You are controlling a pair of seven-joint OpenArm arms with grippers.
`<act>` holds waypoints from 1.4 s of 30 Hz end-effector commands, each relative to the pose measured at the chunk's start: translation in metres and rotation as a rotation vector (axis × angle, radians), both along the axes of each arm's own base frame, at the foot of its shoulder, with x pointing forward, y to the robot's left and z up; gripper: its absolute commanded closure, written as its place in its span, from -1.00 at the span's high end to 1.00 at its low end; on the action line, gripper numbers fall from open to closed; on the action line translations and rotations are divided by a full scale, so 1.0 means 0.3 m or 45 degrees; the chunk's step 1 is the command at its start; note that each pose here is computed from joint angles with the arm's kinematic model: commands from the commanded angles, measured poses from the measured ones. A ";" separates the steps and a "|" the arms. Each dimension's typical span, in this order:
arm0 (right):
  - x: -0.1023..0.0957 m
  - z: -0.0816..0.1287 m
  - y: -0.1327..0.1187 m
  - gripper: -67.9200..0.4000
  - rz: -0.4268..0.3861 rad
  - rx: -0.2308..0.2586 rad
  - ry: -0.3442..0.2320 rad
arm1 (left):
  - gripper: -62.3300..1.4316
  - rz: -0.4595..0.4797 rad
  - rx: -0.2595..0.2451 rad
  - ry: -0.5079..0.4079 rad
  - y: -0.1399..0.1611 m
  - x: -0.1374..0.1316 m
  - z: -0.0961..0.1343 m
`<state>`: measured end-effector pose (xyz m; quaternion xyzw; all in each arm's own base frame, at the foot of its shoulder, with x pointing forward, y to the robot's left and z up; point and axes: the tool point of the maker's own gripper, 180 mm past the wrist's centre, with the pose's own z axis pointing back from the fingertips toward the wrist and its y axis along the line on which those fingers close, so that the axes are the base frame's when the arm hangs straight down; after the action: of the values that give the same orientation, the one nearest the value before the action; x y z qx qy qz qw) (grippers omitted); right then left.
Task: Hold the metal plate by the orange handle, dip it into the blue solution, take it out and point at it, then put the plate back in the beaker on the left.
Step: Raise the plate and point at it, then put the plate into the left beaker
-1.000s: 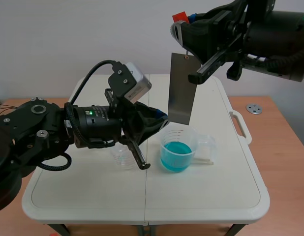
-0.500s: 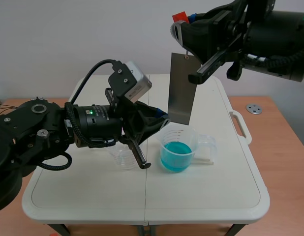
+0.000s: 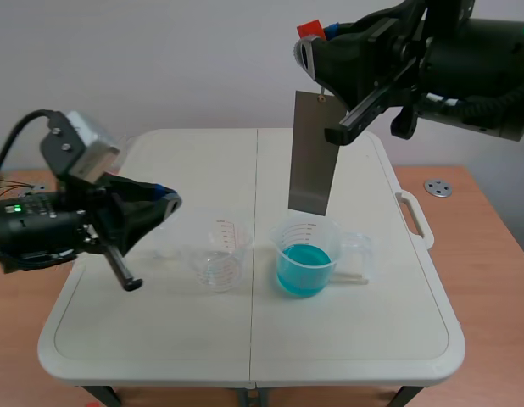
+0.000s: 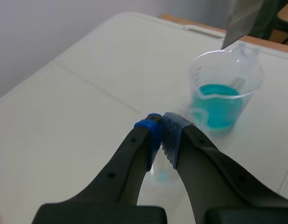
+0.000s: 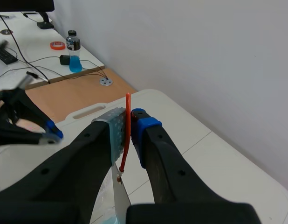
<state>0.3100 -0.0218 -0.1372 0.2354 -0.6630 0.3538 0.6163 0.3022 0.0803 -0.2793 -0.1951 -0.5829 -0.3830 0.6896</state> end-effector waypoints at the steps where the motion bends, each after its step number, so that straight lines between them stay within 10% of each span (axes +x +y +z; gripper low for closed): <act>1: 0.000 0.047 -0.002 -0.95 0.004 0.024 -0.052 | -0.87 0.005 -0.021 -0.015 0.034 -0.028 0.030; 12: -0.001 0.056 0.002 -0.95 0.011 0.033 -0.064 | -0.87 0.279 0.112 0.214 0.427 -0.274 -0.060; 24: -0.007 0.080 0.050 -0.95 0.067 0.044 -0.082 | -0.87 0.660 0.277 0.616 0.677 -0.660 -0.324; 42: -0.006 0.122 0.179 -0.95 0.125 0.106 -0.083 | -0.87 0.726 0.142 1.099 0.441 -1.089 -0.605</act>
<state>0.3069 0.0308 -0.1173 0.2780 -0.6665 0.3672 0.5862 -0.0312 0.2143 -0.4625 -0.1302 -0.2437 -0.0920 0.9567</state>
